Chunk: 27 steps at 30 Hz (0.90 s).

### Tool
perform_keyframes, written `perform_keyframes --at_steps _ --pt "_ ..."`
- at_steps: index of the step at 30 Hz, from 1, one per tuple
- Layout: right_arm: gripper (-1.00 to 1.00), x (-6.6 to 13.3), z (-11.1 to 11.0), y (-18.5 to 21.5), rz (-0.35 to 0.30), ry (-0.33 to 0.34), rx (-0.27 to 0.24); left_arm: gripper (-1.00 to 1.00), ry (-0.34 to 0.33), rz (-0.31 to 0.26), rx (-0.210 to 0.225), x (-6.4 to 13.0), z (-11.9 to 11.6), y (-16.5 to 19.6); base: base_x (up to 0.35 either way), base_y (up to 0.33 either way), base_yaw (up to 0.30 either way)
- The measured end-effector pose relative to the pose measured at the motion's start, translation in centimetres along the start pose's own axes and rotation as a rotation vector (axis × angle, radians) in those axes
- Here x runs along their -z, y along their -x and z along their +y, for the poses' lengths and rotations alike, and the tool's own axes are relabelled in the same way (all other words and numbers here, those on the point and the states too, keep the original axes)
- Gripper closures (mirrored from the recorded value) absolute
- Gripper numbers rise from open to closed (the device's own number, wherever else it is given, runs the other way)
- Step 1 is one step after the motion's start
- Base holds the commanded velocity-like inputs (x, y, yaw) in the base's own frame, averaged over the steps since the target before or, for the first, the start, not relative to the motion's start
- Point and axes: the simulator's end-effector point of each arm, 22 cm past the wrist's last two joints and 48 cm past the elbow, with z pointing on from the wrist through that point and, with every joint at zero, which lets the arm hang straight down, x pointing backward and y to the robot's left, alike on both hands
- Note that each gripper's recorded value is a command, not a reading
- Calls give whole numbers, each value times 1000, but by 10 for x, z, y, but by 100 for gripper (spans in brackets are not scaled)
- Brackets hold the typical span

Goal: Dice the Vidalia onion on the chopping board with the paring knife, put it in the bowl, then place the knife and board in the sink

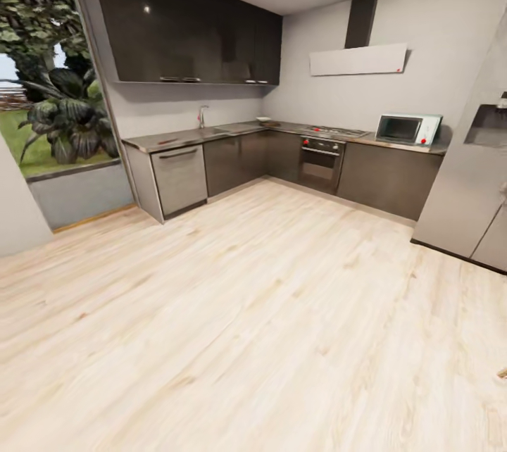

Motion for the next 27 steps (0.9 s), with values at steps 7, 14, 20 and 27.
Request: perform_keyframes --at_steps 7,14,20,27 --pt "-100 0 0 0 0 0 0 -100 0 0 -1 0 0 0 320 0 -235" --pt "-100 0 0 0 0 0 0 -100 0 0 0 0 0 0 320 0 -235" --pt "-100 0 0 0 0 0 0 -100 0 0 0 0 0 0 320 0 -235" --pt "-100 0 0 0 0 0 0 -100 0 0 0 0 0 0 320 0 -235"
